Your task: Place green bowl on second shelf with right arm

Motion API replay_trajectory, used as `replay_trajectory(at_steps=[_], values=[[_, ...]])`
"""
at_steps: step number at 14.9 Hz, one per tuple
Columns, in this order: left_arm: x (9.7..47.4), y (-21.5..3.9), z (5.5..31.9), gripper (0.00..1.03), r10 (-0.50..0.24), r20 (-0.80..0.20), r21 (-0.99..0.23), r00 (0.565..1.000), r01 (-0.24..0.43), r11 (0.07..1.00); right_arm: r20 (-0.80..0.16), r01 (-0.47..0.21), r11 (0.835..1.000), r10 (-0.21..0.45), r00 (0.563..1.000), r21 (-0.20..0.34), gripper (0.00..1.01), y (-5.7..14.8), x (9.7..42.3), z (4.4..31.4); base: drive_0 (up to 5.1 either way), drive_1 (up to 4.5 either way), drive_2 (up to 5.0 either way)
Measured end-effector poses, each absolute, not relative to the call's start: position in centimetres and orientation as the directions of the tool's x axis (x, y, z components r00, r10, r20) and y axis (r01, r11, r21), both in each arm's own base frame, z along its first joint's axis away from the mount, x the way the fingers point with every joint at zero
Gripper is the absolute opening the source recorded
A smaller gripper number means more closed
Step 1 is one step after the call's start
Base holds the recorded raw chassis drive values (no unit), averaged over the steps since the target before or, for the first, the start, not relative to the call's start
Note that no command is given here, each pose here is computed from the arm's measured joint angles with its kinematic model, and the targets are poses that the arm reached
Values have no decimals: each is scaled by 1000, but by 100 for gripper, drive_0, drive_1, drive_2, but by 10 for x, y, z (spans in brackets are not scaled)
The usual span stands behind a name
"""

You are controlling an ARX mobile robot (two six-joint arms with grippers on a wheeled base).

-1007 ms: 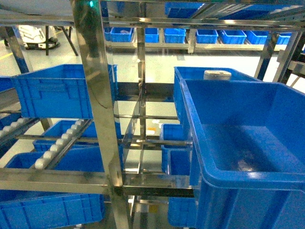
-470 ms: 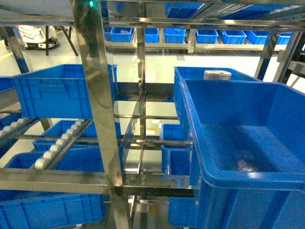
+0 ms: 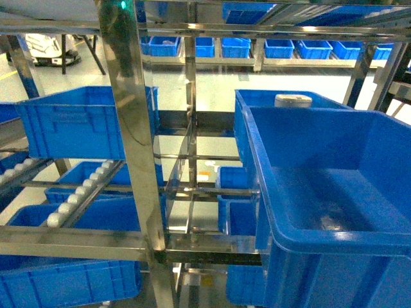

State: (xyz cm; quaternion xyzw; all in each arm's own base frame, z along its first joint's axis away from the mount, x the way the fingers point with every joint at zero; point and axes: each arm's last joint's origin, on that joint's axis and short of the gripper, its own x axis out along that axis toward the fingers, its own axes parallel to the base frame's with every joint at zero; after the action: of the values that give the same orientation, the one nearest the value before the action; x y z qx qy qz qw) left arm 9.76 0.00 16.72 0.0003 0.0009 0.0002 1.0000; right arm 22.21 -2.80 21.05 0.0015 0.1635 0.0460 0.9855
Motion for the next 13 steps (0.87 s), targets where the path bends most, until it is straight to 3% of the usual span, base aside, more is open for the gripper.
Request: replay_trajectory(at_steps=[9, 13], values=[[98, 0, 167, 98, 1, -2, 1, 1000, -1, 1000, -447, -62, 998, 65, 892, 21, 2, -53, 299, 167, 0, 0, 0], [98, 0, 167, 98, 0, -2, 1, 1000, 0, 1000, -514, -72, 997, 77, 854, 30, 2, -66, 350, 144, 0, 0, 0]])
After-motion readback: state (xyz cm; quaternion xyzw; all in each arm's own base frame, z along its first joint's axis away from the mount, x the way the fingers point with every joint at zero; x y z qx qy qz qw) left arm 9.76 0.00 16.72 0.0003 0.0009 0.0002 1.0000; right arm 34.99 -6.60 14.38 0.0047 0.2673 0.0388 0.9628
